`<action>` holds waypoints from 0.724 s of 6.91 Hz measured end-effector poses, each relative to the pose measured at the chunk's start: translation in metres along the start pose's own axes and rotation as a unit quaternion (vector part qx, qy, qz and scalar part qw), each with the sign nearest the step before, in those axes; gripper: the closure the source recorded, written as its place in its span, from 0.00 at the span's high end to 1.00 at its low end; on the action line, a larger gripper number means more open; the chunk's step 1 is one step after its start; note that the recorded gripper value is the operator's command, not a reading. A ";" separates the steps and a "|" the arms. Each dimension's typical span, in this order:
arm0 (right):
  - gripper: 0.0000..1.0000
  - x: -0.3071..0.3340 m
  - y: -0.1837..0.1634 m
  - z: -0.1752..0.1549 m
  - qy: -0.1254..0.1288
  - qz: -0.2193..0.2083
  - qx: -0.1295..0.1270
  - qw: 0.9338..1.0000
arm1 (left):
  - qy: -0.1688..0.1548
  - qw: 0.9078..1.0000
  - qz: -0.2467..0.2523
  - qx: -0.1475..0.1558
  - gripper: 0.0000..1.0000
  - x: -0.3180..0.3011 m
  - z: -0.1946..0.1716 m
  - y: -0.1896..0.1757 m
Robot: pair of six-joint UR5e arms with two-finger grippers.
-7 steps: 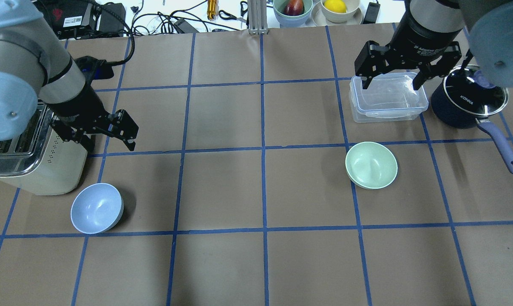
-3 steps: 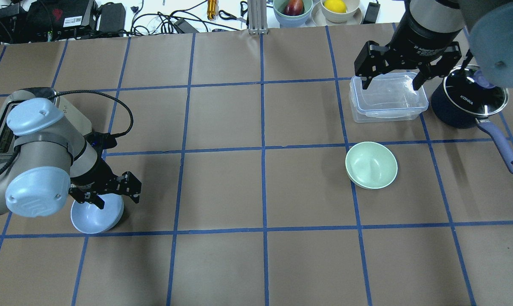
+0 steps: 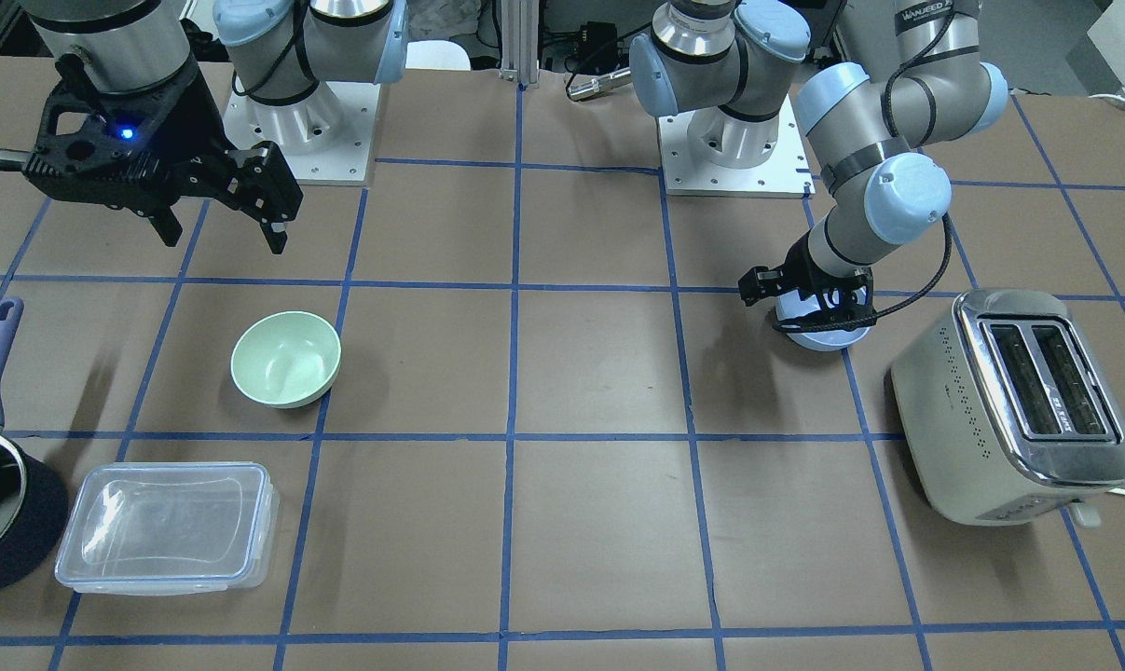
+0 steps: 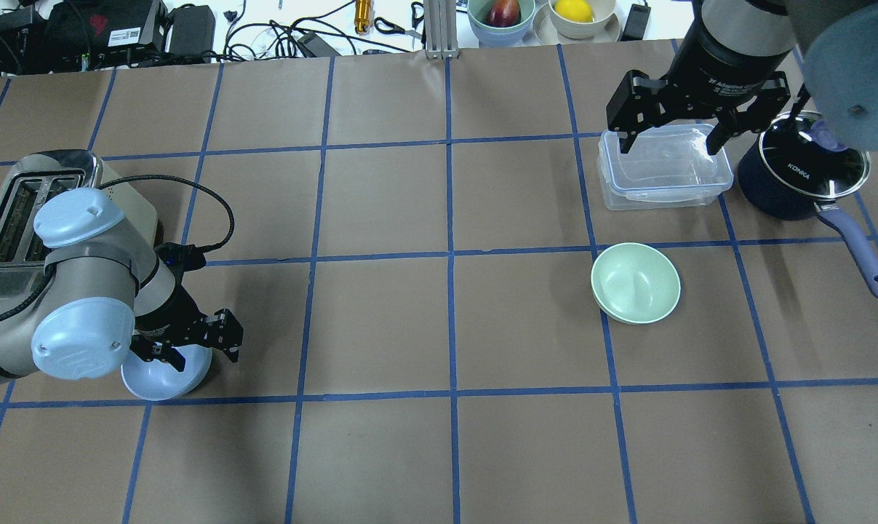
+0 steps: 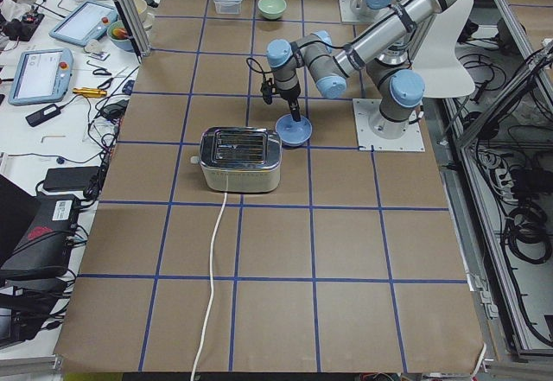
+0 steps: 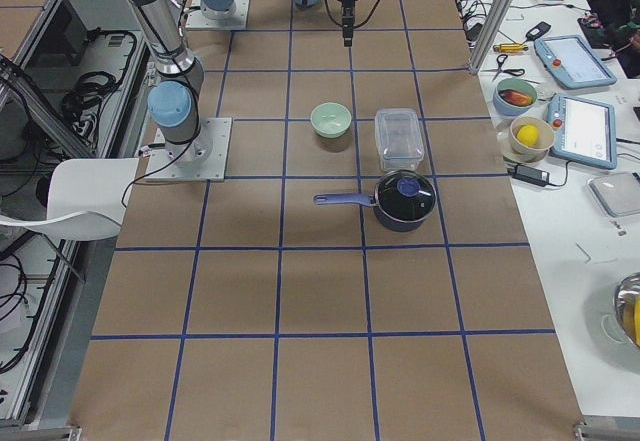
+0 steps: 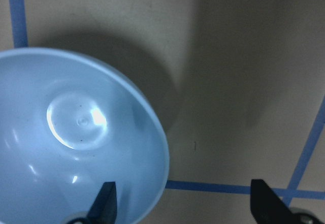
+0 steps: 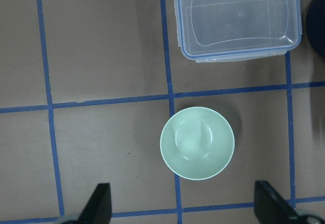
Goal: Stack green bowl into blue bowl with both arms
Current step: 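Lower the left gripper onto the rim of the light blue bowl and grasp it, then lift the light blue bowl with the left gripper toward the table center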
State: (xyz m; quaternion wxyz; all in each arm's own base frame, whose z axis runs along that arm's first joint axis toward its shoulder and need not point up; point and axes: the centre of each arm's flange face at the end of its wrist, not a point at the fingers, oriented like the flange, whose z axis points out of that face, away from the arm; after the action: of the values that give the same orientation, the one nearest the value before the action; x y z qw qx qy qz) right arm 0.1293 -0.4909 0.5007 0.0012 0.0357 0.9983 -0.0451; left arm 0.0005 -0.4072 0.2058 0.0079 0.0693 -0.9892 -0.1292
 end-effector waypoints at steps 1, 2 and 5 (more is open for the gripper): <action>1.00 0.000 0.000 0.000 0.000 0.000 -0.001 1.000 | -0.010 1.000 0.000 -0.005 0.06 -0.002 0.007 -0.001; 1.00 0.000 0.001 0.001 0.000 -0.001 -0.002 1.000 | -0.018 1.000 0.001 -0.010 0.00 -0.003 0.011 0.000; 1.00 0.000 0.000 0.006 0.000 -0.004 -0.009 1.000 | -0.026 1.000 -0.002 0.002 0.00 0.001 0.005 -0.002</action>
State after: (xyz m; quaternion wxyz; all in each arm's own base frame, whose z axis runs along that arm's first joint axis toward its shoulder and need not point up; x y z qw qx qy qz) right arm 0.1297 -0.4911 0.4942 0.0014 0.0314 0.9988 -0.0365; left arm -0.0005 -0.4083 0.1998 -0.0178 0.0681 -0.9891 -0.1293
